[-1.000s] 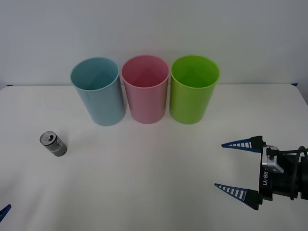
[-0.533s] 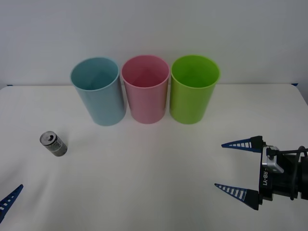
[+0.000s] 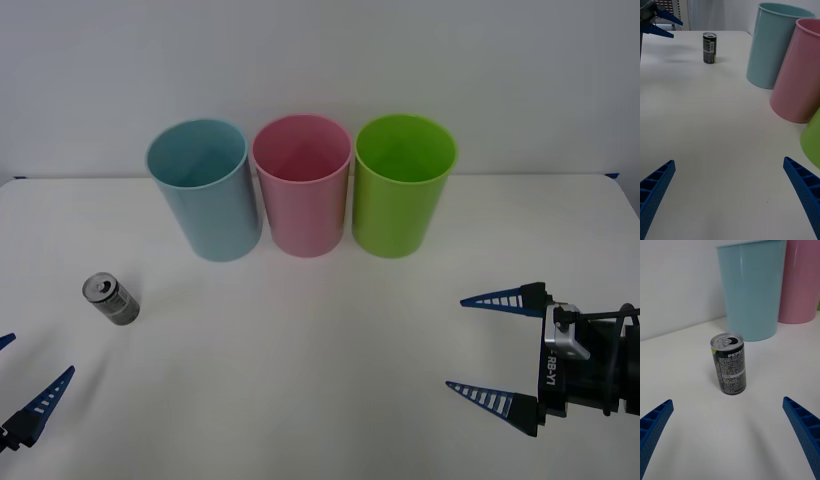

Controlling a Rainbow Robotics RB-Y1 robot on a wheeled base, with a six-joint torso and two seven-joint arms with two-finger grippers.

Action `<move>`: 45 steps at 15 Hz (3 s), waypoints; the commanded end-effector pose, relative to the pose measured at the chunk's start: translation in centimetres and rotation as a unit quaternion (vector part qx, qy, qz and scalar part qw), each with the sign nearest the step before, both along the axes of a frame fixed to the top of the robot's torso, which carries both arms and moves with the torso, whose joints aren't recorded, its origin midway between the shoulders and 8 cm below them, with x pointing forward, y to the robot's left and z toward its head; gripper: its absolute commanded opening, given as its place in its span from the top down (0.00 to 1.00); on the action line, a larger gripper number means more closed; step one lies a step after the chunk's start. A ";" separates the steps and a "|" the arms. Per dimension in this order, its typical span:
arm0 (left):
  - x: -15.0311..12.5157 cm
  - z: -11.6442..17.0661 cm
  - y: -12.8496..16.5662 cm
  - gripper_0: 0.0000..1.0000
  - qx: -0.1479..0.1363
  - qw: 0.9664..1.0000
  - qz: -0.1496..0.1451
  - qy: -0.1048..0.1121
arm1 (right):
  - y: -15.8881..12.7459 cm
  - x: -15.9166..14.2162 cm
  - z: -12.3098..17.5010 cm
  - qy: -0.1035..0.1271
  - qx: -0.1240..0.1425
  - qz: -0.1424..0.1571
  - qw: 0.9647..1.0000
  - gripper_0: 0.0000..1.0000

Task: Put cans in the blue bin and PET bottles in the pink bin and trash in the green bin.

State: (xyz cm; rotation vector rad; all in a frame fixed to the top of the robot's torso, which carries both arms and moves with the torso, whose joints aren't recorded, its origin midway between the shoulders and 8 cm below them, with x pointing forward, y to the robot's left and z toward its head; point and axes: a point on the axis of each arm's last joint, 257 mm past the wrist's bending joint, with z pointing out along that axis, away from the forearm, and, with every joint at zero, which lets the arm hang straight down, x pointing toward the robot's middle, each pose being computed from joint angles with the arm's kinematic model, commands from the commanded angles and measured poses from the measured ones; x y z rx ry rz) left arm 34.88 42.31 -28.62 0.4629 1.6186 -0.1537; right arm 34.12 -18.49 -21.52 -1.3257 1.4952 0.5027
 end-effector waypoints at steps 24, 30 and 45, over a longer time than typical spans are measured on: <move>12.6 -2.5 -6.5 0.00 -0.014 0.999 0.041 0.029 | 0.0 0.0 0.0 0.000 0.000 0.000 1.000 0.00; 13.6 -2.2 -6.9 0.01 -0.016 0.998 0.048 0.030 | 0.0 0.0 0.0 0.000 0.000 0.000 1.000 0.00; 13.6 -2.3 -7.0 1.00 -0.016 0.998 0.046 0.030 | 0.0 0.0 0.0 0.000 0.000 0.000 1.000 0.00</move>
